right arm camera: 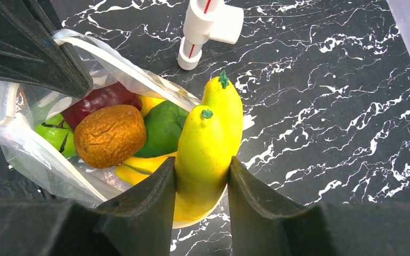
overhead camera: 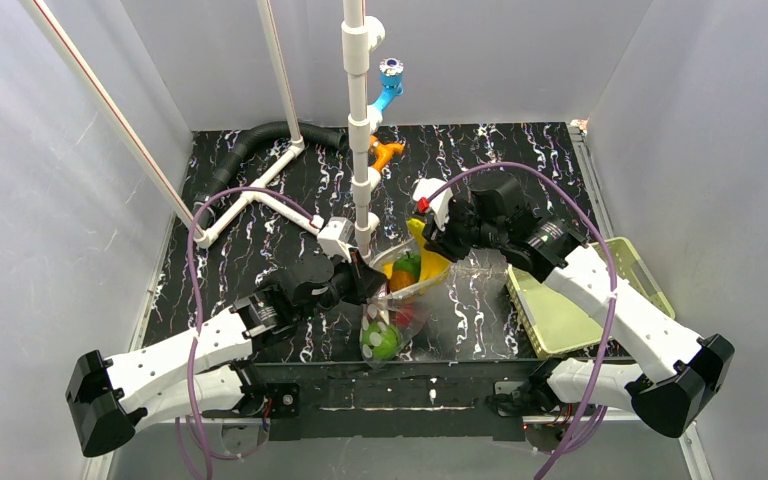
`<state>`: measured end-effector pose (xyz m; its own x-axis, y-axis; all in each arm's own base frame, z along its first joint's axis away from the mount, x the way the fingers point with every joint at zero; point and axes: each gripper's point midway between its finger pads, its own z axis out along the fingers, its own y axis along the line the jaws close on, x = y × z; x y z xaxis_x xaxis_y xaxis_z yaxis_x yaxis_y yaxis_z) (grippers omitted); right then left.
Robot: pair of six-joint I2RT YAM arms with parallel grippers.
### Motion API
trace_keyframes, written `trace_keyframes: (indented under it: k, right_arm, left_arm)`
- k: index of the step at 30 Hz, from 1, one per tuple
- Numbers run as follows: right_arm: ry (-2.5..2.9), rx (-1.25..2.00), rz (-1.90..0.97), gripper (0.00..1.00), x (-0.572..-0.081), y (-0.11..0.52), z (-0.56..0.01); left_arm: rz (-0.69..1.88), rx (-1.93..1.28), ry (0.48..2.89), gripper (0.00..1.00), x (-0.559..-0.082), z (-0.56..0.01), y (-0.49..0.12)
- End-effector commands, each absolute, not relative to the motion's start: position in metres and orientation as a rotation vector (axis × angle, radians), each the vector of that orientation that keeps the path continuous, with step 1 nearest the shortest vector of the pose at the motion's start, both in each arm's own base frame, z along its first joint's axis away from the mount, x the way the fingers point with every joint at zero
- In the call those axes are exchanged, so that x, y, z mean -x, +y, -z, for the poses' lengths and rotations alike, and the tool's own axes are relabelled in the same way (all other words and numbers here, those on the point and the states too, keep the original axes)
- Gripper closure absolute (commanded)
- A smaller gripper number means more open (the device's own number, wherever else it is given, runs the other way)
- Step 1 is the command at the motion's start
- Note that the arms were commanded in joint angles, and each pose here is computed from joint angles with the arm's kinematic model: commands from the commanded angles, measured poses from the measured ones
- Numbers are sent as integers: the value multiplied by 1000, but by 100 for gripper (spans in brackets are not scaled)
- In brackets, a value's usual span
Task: Open the zip-top bag and remove the fake food
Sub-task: Pick up the fake fruit from the zipper food storage bag.
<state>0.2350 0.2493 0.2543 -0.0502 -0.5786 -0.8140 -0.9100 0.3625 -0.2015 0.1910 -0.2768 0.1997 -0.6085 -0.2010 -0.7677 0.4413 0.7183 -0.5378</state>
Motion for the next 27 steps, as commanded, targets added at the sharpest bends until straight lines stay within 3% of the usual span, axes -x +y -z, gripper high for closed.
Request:
trace_keyframes:
  k: [1, 27]
  right_arm:
    - [1657, 1286, -400, 99, -247, 247, -286]
    - [1616, 1317, -314, 99, -254, 246, -305]
  left_arm:
    - [935, -189, 1995, 100, -191, -214, -276]
    - [946, -210, 1984, 100, -189, -217, -277]
